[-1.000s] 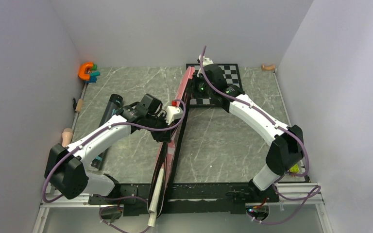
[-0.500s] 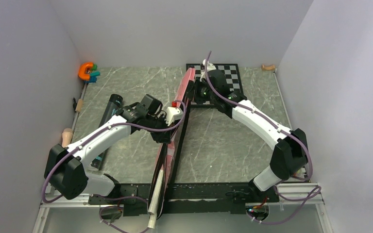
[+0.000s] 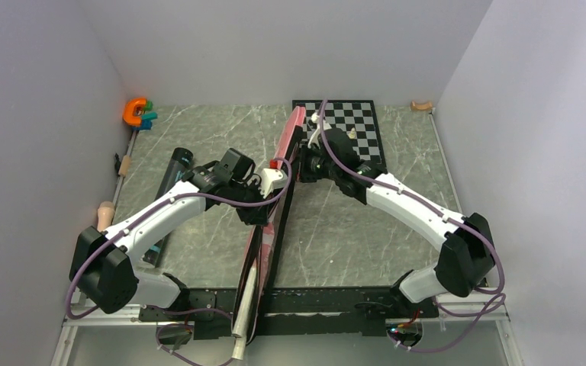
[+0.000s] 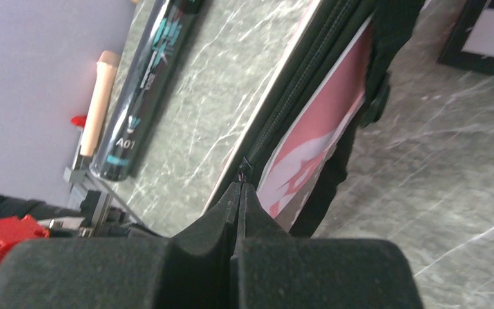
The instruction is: Pack up the badminton gear
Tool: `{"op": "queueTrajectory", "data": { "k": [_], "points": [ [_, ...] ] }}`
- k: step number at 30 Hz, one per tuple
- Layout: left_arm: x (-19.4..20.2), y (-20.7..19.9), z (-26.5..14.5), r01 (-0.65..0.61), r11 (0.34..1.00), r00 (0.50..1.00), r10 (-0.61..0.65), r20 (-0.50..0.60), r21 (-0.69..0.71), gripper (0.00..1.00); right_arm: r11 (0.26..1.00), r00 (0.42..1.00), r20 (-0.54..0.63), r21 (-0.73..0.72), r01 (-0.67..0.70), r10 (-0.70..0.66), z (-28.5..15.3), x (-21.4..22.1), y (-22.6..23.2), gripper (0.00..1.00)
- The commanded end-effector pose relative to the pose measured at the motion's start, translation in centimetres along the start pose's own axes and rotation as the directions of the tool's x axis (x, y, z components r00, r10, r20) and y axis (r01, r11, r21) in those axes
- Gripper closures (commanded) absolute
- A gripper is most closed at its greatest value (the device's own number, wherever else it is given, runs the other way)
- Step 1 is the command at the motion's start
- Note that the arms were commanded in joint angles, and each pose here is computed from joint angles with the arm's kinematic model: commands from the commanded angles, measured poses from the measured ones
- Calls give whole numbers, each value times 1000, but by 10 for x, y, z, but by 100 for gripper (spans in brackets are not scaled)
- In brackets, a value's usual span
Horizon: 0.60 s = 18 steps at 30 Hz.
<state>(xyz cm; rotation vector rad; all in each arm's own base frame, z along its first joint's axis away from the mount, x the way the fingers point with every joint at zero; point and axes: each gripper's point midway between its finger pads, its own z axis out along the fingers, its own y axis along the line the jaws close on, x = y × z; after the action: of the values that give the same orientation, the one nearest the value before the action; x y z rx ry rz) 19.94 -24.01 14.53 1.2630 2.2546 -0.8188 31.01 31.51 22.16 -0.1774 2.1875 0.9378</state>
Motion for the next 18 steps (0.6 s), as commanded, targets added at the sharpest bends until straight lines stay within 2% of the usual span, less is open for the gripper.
{"op": "queueTrajectory", "data": {
  "k": [1,11,18],
  "points": [
    [-32,-1,-14,-94,995,989,95,115,-15,100,990,999,-51,-143,-13,6,-15,21,44,100],
    [-45,14,-20,-51,996,987,62,147,-77,100,970,985,-173,-238,-39,-3,-20,63,74,100],
    [-71,44,-37,42,986,971,-2,240,-160,100,964,976,-219,-262,-42,-17,-23,77,88,98]
  ]
}}
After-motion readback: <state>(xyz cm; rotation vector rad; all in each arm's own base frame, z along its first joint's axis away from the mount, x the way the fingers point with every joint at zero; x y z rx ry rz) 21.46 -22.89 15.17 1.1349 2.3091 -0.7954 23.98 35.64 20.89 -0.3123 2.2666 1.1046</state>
